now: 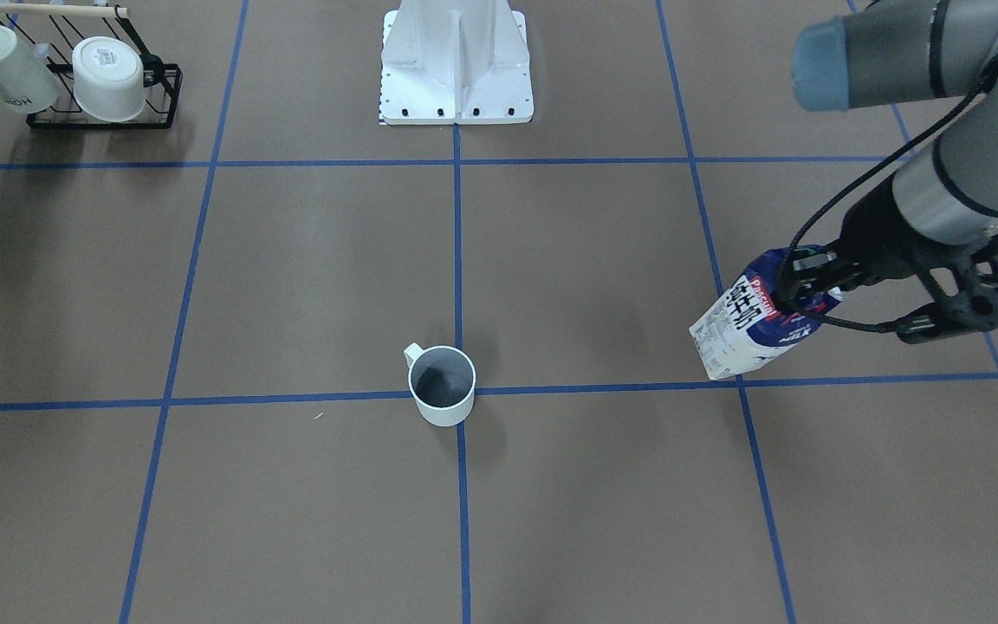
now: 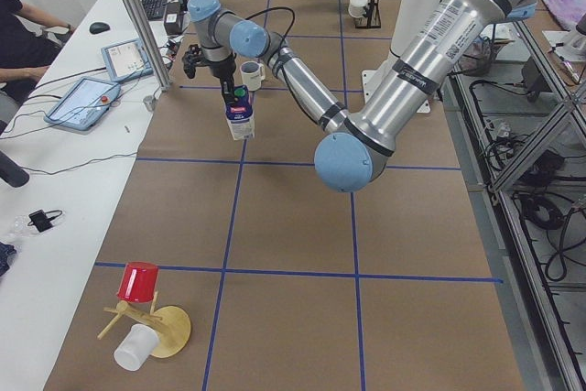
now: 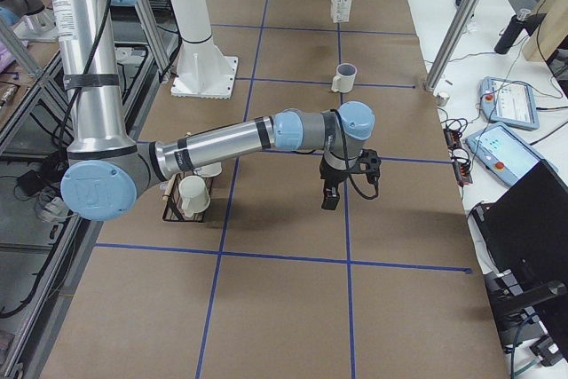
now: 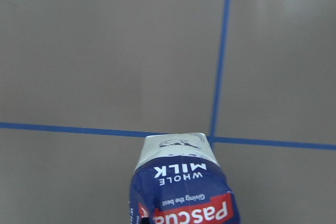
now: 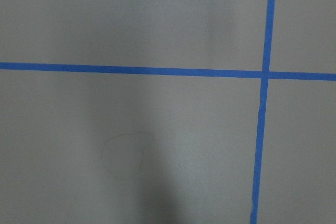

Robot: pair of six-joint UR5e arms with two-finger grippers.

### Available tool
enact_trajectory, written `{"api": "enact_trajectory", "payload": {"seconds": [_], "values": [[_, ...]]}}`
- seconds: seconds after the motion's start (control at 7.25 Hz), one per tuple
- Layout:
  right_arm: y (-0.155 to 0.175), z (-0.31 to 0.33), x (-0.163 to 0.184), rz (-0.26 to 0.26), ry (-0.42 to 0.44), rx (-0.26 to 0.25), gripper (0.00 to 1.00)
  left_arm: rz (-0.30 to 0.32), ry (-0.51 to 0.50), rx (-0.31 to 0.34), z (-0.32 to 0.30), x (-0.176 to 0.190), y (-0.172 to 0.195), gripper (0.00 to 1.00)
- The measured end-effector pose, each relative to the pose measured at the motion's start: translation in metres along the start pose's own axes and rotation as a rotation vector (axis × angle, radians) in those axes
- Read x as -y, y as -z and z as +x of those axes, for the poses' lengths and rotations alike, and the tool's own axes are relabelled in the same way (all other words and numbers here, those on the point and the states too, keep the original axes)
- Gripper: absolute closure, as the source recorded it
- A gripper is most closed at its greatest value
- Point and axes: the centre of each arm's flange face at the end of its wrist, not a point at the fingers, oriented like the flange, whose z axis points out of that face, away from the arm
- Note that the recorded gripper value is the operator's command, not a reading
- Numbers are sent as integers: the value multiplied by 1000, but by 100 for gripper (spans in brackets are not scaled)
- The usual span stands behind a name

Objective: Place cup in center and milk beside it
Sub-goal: 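Carry the milk carton with the left gripper toward the white mug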

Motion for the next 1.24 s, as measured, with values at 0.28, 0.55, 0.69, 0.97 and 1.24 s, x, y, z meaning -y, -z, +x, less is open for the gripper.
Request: {"api": "enact_trajectory", "payload": {"seconds": [0.28, 0.55, 0.69, 0.97, 1.24], "values": [[1, 3, 0, 3, -5, 0, 0, -15, 2, -34, 55, -15, -24, 100], [3, 4, -1, 5, -10, 0, 0, -14, -11, -46, 110, -20, -52, 100], [3, 5, -1, 6, -10, 0, 0, -2, -24, -42, 129, -23, -59, 100], [3, 6, -1, 6, -13, 0, 0, 18, -56, -36, 157, -25, -70, 100], [4, 7, -2, 7, -18, 0, 0, 36, -69, -39, 189, -20, -83, 100]]}}
